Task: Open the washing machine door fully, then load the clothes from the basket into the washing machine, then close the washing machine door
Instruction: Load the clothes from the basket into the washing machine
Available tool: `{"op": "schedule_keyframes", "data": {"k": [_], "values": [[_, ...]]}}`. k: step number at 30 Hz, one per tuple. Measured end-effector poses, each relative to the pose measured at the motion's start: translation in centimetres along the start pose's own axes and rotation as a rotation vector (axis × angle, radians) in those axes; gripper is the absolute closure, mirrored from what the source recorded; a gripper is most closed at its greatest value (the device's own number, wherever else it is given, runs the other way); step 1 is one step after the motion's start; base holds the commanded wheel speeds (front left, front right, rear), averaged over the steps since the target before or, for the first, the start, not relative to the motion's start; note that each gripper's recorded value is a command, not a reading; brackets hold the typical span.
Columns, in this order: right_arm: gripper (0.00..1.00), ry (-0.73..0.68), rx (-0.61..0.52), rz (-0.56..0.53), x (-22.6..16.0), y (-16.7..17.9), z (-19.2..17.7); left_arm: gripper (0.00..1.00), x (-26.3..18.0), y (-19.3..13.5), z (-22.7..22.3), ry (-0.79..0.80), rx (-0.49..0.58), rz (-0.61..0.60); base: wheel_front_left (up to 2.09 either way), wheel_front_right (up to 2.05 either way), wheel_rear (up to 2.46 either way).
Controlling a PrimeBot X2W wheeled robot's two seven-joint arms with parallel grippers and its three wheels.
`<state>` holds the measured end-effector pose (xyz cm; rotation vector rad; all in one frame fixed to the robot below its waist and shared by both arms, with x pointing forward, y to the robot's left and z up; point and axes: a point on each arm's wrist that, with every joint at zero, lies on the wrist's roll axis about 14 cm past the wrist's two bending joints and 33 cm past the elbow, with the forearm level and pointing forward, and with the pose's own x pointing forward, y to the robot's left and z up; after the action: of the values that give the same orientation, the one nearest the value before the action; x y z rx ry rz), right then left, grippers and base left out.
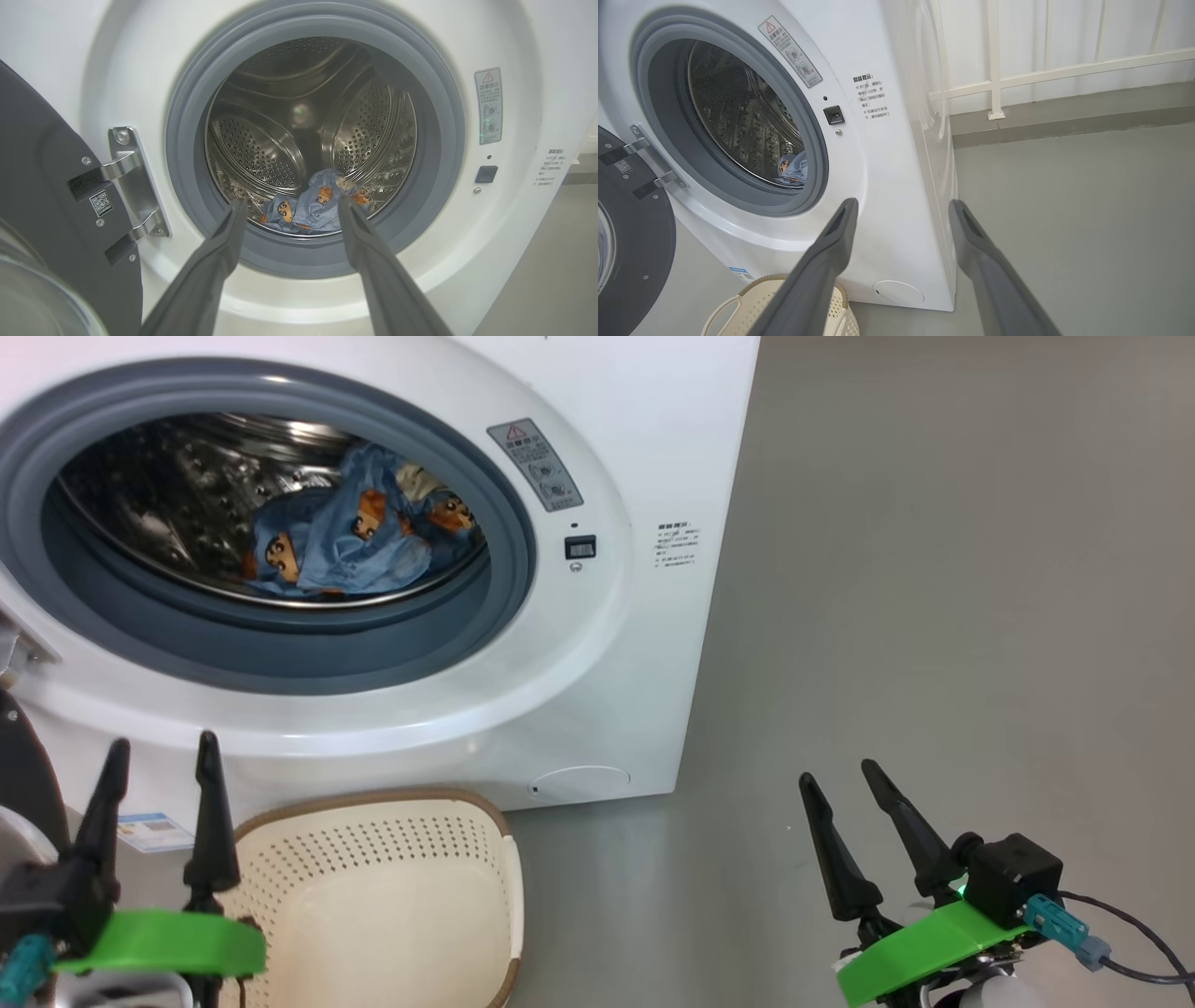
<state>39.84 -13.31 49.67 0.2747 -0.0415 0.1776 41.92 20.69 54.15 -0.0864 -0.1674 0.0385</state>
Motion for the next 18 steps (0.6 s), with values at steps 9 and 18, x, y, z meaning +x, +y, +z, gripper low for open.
{"op": "schedule_keyframes", "data": {"k": [9, 18], "values": [[0.00, -0.040, -0.050, -0.002, -0.7, -0.1, 1.5, 0.00, -2.8, 0.8, -0.5, 0.026, 0.019, 0.034, 0.00, 0.00, 0.00], [0.00, -0.047, -0.062, -0.018, -1.5, -0.5, 1.8, 0.00, -4.9, 1.8, -1.3, 0.058, 0.012, 0.081, 0.00, 0.00, 0.00]]}}
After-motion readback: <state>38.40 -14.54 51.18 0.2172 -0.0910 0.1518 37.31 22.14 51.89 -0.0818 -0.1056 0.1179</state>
